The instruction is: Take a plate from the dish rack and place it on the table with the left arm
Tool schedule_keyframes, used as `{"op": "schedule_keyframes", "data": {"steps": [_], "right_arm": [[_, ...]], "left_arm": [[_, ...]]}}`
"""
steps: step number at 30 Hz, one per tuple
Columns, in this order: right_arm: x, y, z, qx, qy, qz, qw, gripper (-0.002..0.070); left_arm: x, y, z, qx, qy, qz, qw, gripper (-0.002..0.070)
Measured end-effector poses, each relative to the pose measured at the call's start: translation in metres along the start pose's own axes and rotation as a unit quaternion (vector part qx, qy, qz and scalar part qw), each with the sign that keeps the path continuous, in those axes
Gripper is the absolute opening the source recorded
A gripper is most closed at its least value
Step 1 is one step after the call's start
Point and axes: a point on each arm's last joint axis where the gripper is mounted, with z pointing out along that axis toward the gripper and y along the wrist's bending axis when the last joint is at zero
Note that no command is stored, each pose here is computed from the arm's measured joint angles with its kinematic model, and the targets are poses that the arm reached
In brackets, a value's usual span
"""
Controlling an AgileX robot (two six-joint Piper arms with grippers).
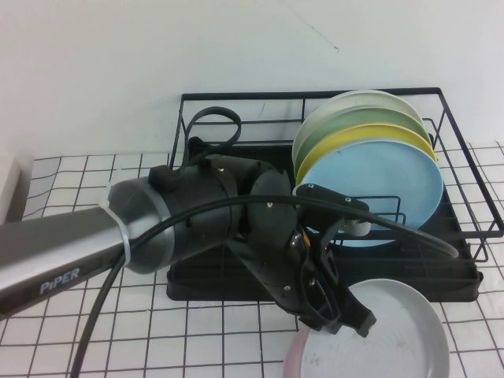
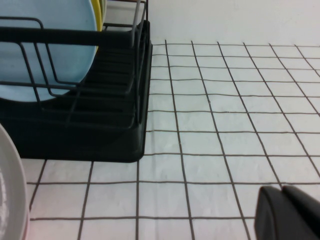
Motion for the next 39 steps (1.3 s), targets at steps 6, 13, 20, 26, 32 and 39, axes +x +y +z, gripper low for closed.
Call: {"op": "schedule_keyframes", "data": {"steps": [6, 13, 20, 26, 32, 39], "right_arm": [[0.000, 0.000, 0.000, 0.000, 0.000, 0.000, 1.000, -0.0001], [0.000, 0.000, 0.000, 0.000, 0.000, 0.000, 1.000, -0.0001], [0.000, 0.000, 0.000, 0.000, 0.000, 0.000, 1.000, -0.0001], [0.000, 0.000, 0.000, 0.000, 0.000, 0.000, 1.000, -0.0001], [0.000, 0.000, 0.000, 0.000, 0.000, 0.000, 1.000, -0.0001], [0.000, 0.000, 0.000, 0.000, 0.000, 0.000, 1.000, -0.0001]], "left_arm": [[0.000, 0.003, 0.003, -0.001, 0.005, -0.003, 1.000, 0.0095], [0.002, 0.008, 0.007, -0.024, 0.021, 0.020, 0.999, 0.0305], [0.003, 0.015, 0.007, -0.061, 0.025, 0.056, 0.996, 0.0427], [0.002, 0.018, 0.002, -0.085, 0.024, 0.079, 0.993, 0.0428], [0.001, -0.002, -0.045, -0.091, -0.047, 0.116, 0.988, 0.0215], [0.023, -0.024, -0.114, -0.075, -0.147, 0.144, 0.976, 0.0013]]}}
